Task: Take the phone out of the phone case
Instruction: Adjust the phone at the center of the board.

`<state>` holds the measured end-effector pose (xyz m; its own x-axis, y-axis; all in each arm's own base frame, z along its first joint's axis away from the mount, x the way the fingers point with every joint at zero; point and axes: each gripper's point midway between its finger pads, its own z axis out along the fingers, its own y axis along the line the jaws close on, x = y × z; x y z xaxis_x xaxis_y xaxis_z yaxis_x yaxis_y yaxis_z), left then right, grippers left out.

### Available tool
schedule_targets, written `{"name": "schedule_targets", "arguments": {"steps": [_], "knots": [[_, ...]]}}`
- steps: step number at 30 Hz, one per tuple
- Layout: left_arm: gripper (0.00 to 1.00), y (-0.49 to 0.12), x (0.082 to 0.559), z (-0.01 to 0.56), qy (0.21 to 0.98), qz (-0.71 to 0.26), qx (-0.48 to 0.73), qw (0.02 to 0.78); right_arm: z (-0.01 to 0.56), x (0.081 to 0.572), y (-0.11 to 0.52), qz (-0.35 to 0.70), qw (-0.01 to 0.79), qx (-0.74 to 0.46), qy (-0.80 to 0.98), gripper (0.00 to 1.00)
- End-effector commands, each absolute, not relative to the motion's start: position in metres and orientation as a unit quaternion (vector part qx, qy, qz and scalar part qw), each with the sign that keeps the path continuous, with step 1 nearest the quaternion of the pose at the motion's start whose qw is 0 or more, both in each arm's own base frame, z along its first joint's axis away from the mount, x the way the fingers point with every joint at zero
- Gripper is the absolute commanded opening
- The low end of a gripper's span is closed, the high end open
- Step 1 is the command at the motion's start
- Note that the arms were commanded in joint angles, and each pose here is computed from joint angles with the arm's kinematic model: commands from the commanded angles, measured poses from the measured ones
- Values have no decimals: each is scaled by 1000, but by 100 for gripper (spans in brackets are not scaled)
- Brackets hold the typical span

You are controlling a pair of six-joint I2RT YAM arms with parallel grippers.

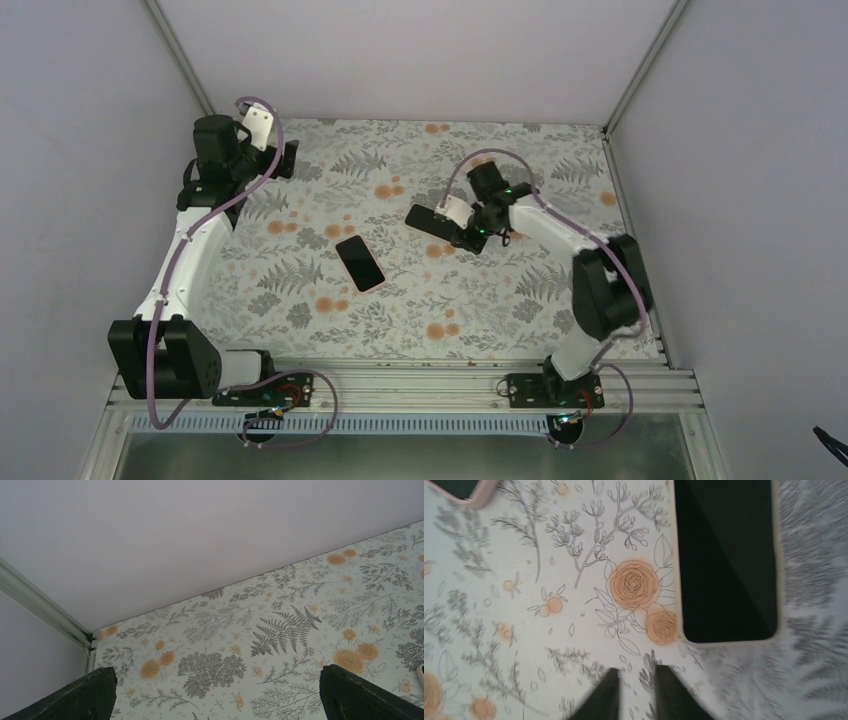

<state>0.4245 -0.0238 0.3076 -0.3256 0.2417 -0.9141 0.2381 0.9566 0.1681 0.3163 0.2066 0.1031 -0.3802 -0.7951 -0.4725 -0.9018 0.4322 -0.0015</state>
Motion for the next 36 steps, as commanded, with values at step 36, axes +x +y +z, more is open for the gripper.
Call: {"name": "schedule_targets", "arguments": {"steps": [36], "knots": [[100, -37, 420, 268, 820, -20, 200, 536, 4, 554, 183, -29, 184, -374, 908, 3]]}}
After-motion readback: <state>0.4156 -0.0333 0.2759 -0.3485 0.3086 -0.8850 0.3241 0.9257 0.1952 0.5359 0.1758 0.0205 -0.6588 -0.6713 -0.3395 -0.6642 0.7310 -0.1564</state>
